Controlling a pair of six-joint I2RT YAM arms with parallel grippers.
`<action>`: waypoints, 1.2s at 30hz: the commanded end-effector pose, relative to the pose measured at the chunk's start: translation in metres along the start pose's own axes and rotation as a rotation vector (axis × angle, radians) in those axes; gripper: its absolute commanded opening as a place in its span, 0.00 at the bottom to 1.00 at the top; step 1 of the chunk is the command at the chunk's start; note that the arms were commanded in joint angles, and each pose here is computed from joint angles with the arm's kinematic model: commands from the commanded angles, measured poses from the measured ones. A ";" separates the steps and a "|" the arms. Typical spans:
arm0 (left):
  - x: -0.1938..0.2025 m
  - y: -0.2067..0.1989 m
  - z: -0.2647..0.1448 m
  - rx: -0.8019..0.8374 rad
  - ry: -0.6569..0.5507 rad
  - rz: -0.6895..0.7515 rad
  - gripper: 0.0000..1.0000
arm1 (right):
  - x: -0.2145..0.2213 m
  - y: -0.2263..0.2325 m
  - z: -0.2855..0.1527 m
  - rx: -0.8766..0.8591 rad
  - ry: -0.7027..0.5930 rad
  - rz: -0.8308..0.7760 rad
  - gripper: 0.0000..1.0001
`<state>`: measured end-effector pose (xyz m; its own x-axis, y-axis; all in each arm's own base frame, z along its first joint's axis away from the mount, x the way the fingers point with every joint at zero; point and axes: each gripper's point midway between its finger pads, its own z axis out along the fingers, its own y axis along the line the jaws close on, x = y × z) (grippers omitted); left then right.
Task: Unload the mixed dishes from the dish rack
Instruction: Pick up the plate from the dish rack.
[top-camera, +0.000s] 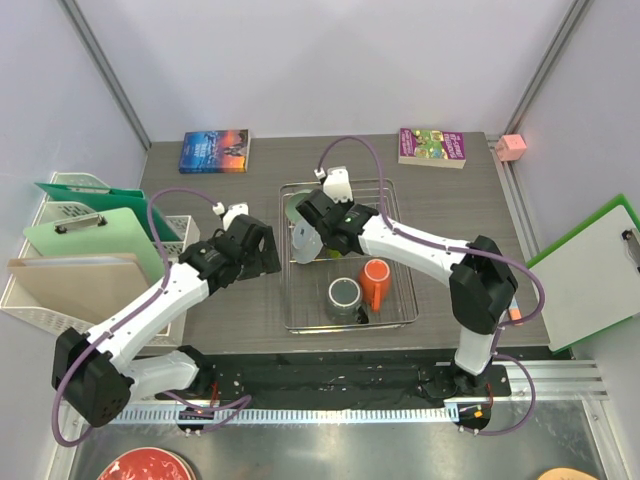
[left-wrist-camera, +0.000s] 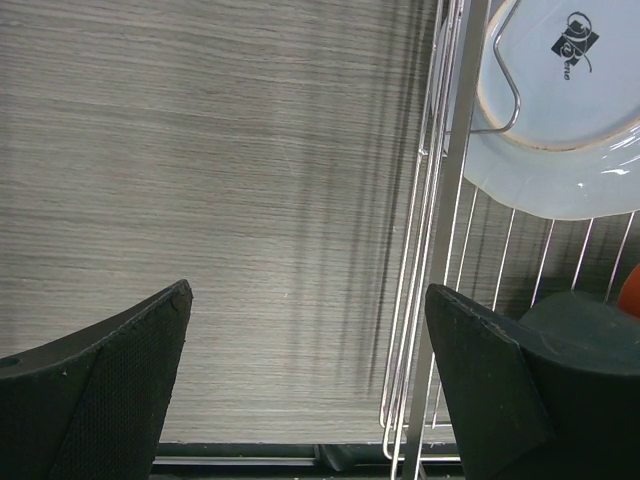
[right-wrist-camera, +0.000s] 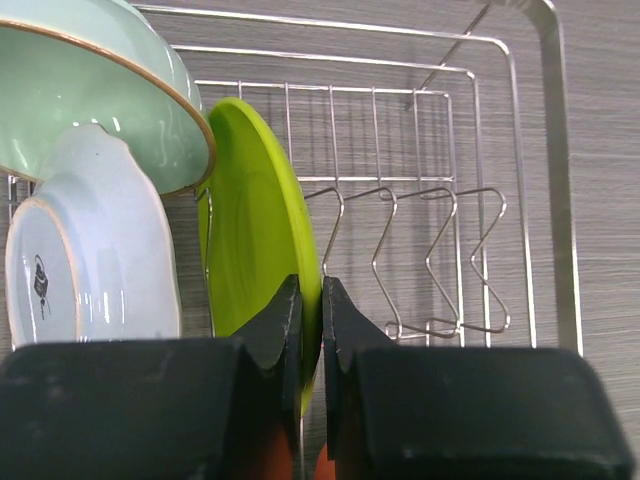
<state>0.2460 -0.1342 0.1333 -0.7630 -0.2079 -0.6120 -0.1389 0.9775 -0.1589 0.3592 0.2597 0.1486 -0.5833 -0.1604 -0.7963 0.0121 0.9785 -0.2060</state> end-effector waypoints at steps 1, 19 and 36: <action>-0.009 -0.006 -0.005 0.036 -0.034 -0.039 0.97 | -0.051 -0.028 -0.031 0.043 -0.105 -0.001 0.01; -0.034 -0.014 -0.026 0.090 -0.125 -0.077 0.98 | -0.115 -0.091 -0.135 -0.182 -0.287 0.266 0.01; -0.085 -0.098 -0.109 0.666 -0.336 -0.080 1.00 | -0.062 -0.013 -0.167 -0.998 -0.084 0.549 0.01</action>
<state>0.2551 -0.1779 0.2522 -0.5410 -0.3785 -0.7511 0.1382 0.8409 -0.5233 0.2701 0.2471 0.2468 -0.6479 0.2824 -0.7074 -0.2889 0.7682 0.5713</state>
